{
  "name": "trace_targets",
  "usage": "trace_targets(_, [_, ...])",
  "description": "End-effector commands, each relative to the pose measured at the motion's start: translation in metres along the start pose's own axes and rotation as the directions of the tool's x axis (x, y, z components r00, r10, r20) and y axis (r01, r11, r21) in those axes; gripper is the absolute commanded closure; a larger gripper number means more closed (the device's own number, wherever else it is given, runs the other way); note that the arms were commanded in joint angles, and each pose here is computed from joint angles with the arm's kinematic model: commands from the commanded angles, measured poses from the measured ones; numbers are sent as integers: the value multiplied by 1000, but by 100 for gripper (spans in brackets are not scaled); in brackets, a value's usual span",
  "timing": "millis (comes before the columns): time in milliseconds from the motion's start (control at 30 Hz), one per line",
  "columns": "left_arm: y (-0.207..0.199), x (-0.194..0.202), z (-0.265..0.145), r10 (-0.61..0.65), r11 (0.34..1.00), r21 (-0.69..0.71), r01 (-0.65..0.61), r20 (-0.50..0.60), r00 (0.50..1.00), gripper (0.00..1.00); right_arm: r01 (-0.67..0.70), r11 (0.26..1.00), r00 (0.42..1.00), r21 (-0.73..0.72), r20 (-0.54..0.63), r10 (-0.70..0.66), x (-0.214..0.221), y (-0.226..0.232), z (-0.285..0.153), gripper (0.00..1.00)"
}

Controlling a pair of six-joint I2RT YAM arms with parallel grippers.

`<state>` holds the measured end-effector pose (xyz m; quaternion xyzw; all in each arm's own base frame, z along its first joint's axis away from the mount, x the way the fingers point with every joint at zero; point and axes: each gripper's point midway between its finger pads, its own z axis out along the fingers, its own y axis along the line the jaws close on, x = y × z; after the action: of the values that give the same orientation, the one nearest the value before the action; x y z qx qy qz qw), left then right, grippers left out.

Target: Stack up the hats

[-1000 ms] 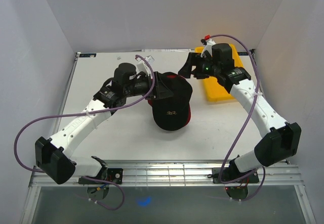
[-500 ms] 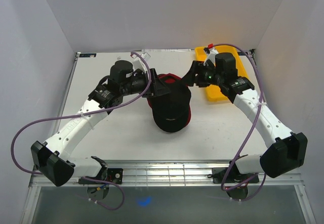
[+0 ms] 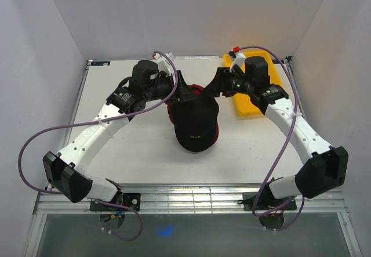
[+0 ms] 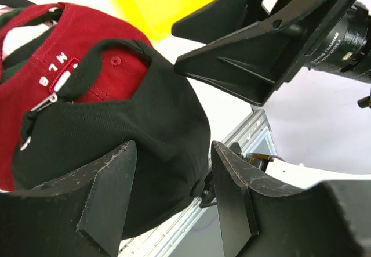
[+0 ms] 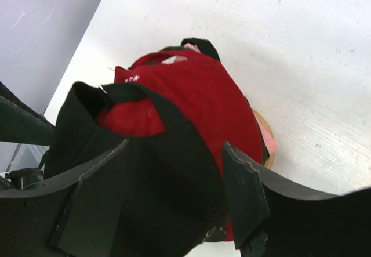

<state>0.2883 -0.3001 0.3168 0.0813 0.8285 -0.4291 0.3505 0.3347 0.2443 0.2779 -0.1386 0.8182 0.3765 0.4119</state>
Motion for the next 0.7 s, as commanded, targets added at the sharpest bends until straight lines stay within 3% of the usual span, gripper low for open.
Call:
trace_targets(0, [-8,-18,-10,27,1000,-12,-26,44,999,36,130,988,991,-85,34,-128,-25,15,8,32])
trace_targets(667, [0,-17,-7,27,998,-53,-25,31,999,36,234,966,968,-110,-70,-242,-23,11,42,38])
